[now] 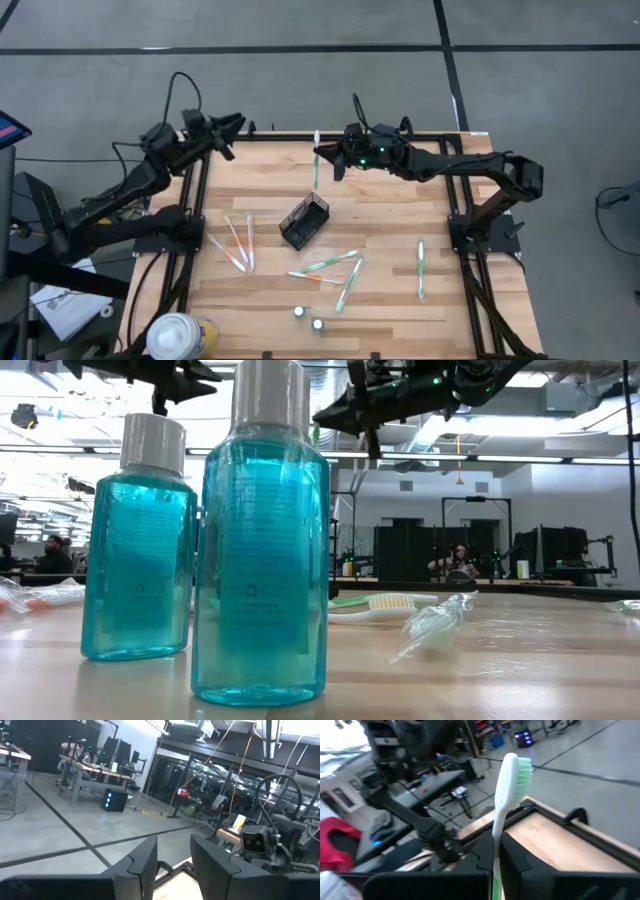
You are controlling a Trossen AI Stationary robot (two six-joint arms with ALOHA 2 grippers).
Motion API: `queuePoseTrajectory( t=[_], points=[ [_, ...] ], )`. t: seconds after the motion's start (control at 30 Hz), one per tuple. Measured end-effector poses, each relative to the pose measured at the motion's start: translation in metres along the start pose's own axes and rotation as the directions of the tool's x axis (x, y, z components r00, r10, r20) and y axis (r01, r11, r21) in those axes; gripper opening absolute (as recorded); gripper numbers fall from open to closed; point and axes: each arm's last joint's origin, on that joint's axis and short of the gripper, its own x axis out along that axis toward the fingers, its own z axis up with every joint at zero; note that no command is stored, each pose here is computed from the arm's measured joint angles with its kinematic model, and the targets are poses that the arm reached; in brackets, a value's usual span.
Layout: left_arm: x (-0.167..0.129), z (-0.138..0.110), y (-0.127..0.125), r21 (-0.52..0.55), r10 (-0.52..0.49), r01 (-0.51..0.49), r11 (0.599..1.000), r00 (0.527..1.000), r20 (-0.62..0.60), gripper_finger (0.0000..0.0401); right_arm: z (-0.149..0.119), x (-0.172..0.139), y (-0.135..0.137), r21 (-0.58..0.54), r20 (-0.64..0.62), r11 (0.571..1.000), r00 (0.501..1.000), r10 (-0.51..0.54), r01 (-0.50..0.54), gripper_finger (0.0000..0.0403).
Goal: Pick & Place toothbrushing station
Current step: Put the green toothbrush into the wire organizer
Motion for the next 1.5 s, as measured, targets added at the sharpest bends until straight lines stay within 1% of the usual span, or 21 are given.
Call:
queuePoseTrajectory(
  t=[0.13,0.27,0.37,0.43,0.53,0.67,0.73,0.77,0.87,0.97,1.03,1.13,1.3,1.4,1.5],
  points=[
    [0.003,-0.003,0.0,0.021,-0.018,0.019,1.0,1.0,-0.024,0.0114,-0.019,0.014,-0.005,-0.036,-0.026,0.999,0.999,-0.034,0.033,0.0],
    [0.008,-0.008,-0.001,0.047,-0.032,0.035,0.998,0.998,-0.058,0.0114,-0.034,0.034,-0.008,-0.042,0.047,0.999,0.999,0.016,-0.014,0.0],
    [0.01,-0.01,-0.005,0.08,-0.057,0.063,0.995,0.996,-0.07,0.0114,-0.049,0.047,-0.008,-0.064,0.057,0.998,0.998,0.019,-0.015,0.0],
    [0.011,-0.012,-0.006,0.1,-0.064,0.072,0.992,0.995,-0.082,0.0114,-0.053,0.05,-0.005,-0.087,0.044,0.996,0.999,0.012,-0.008,0.0],
    [0.011,-0.012,-0.007,0.123,-0.075,0.084,0.989,0.994,-0.077,0.0114,-0.05,0.055,0.001,-0.102,0.065,0.994,0.997,0.033,-0.026,0.0],
    [0.011,-0.013,-0.009,0.143,-0.09,0.101,0.985,0.992,-0.082,0.0114,-0.048,0.055,0.008,-0.158,0.091,0.987,0.996,0.003,0.012,0.0],
    [0.011,-0.013,-0.009,0.144,-0.092,0.103,0.984,0.992,-0.083,0.0114,-0.043,0.052,0.012,-0.165,0.1,0.986,0.995,0.011,0.006,0.0],
    [0.011,-0.013,-0.009,0.144,-0.092,0.103,0.984,0.992,-0.083,0.0114,-0.042,0.052,0.013,-0.165,0.099,0.986,0.995,0.011,0.005,0.0],
    [0.011,-0.012,-0.01,0.143,-0.094,0.104,0.984,0.992,-0.079,0.0114,-0.049,0.051,0.009,-0.174,0.034,0.984,0.999,-0.031,0.037,0.0],
    [0.01,-0.012,-0.01,0.143,-0.102,0.113,0.983,0.991,-0.082,0.0114,-0.051,0.05,0.011,-0.205,0.033,0.973,0.994,-0.1,0.105,0.0],
    [0.01,-0.012,-0.01,0.143,-0.107,0.118,0.983,0.991,-0.082,0.0114,-0.052,0.047,0.014,-0.232,0.015,0.965,0.992,-0.125,0.125,0.0],
    [0.01,-0.012,-0.01,0.142,-0.113,0.124,0.982,0.99,-0.084,0.0114,-0.048,0.043,0.02,-0.248,0.013,0.962,0.993,-0.117,0.116,0.0],
    [0.01,-0.012,-0.01,0.142,-0.113,0.124,0.982,0.99,-0.083,0.0114,-0.041,0.036,0.026,-0.261,0.025,0.953,0.988,-0.149,0.15,0.0],
    [0.01,-0.012,-0.01,0.142,-0.113,0.124,0.982,0.99,-0.083,0.0114,-0.036,0.032,0.029,-0.26,0.036,0.954,0.989,-0.145,0.149,0.0],
    [0.01,-0.012,-0.01,0.143,-0.113,0.124,0.982,0.99,-0.084,0.0114,-0.039,0.032,0.029,-0.265,0.009,0.952,0.988,-0.154,0.151,0.0]
  ],
)
